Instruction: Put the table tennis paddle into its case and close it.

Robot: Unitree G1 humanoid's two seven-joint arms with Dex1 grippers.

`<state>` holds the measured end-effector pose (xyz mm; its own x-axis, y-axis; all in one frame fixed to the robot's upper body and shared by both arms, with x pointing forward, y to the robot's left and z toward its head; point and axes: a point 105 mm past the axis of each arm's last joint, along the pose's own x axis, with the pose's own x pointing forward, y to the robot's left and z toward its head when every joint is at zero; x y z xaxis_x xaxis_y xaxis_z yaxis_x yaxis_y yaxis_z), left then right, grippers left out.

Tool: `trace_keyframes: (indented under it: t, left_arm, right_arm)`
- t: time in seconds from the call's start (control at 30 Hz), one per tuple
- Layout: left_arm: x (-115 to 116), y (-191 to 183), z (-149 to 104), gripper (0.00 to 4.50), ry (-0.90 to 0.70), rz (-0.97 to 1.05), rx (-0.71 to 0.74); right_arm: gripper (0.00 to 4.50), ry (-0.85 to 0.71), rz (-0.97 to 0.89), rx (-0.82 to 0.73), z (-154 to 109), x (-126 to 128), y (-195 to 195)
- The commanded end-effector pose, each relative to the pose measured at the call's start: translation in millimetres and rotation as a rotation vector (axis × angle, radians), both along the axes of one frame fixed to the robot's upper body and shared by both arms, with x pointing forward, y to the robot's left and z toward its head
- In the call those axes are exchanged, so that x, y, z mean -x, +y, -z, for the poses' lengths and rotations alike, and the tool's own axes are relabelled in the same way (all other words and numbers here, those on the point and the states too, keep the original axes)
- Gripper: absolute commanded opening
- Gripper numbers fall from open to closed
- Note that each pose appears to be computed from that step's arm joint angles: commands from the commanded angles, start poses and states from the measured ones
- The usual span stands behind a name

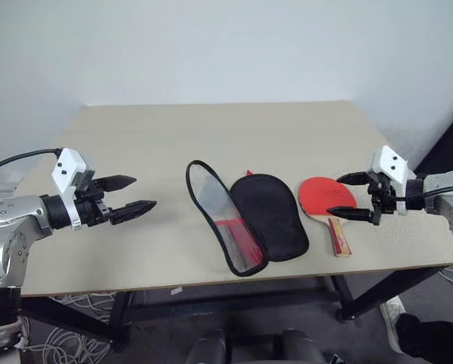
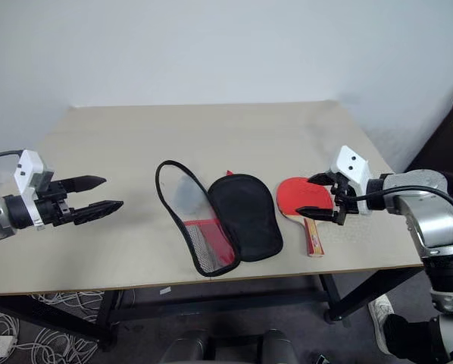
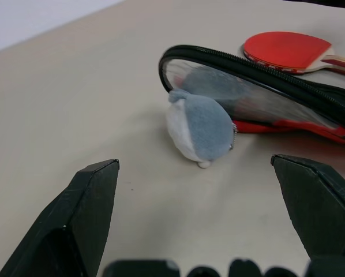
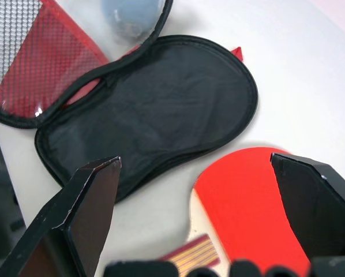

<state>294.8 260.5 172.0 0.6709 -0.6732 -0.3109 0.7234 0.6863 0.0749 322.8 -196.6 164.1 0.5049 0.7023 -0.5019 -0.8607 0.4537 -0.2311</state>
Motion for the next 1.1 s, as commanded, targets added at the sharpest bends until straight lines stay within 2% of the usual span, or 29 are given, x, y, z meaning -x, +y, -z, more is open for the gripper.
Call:
trace_keyframes:
  t: [0.03, 0.4, 0.8, 1.1]
  left_arm:
    - [1, -5, -8, 4.48, -0.037, 0.022, 0.013]
    - [4, -6, -3, 4.48, -0.025, 0.043, 0.019]
    - [6, -11, 6, 4.48, 0.028, 0.098, -0.013]
    - [13, -7, 7, 4.48, 0.026, 0.073, 0.002]
  right_arm:
    - [4.50, -0.044, 0.017, 0.004, -9, 2, -2]
    - [4.50, 0.012, 0.068, -0.030, -1, 19, -3]
    - [4.50, 0.036, 0.098, -0.045, -1, 22, -9]
    - [4.50, 0.056, 0.069, -0.080, 3, 20, 5]
